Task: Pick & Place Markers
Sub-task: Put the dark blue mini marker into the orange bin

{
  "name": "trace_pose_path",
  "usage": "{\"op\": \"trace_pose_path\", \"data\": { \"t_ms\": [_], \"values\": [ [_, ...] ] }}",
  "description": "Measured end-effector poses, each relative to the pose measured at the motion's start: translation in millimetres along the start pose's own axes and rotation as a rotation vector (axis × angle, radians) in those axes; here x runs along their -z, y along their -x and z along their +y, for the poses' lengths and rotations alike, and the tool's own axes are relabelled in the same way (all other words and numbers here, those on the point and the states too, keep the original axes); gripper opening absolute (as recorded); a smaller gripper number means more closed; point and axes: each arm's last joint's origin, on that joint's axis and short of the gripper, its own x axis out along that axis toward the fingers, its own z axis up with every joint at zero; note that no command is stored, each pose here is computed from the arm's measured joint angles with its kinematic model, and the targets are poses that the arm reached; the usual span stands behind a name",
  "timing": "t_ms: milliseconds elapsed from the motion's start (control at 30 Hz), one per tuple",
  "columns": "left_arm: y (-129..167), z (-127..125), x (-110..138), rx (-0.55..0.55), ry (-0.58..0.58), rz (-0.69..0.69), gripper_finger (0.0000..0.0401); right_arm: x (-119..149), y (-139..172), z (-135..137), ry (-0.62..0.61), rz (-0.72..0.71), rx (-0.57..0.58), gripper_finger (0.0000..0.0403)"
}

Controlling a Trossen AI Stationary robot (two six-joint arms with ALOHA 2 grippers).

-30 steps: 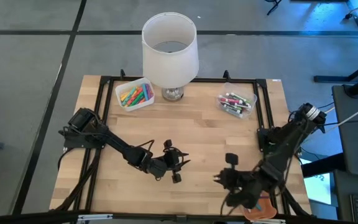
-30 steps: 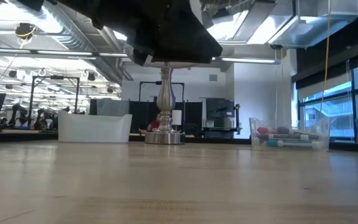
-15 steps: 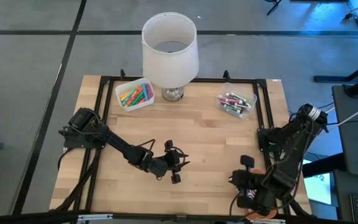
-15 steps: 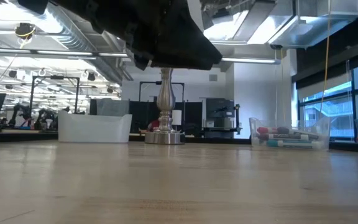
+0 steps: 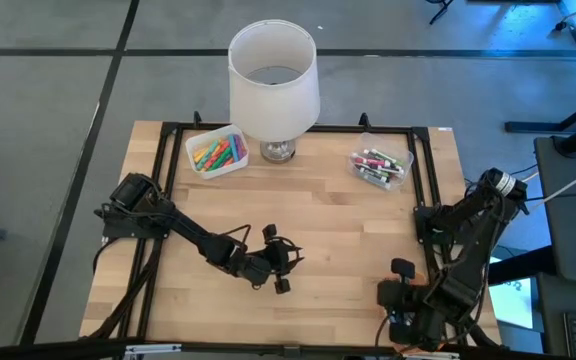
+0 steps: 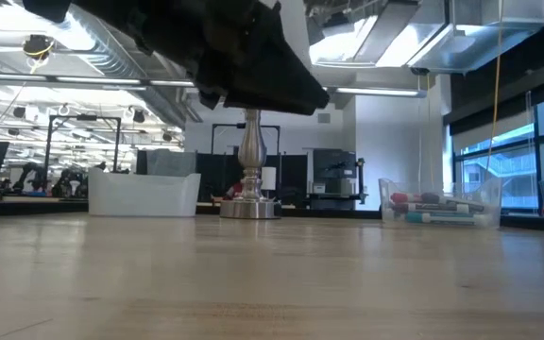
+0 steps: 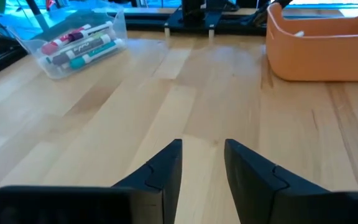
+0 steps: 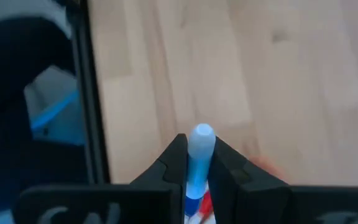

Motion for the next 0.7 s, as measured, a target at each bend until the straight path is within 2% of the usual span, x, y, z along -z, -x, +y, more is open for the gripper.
{"op": "trace_pose_path", "data": {
  "t_ms": [233,400,700],
  "values": [
    [0,1,2,-0.008,0.005,0.021,0.0112,18,1,10,0.058,0.172,-0.082,0.004],
    [0,1,2,-0.008,0.004,0.021,0.0113,26,5,13,0.047,0.213,-0.101,0.004],
    [0,1,2,-0.015,0.003,0.019,0.011,39,5,10,0.021,0.253,-0.057,0.0043]
  ]
}}
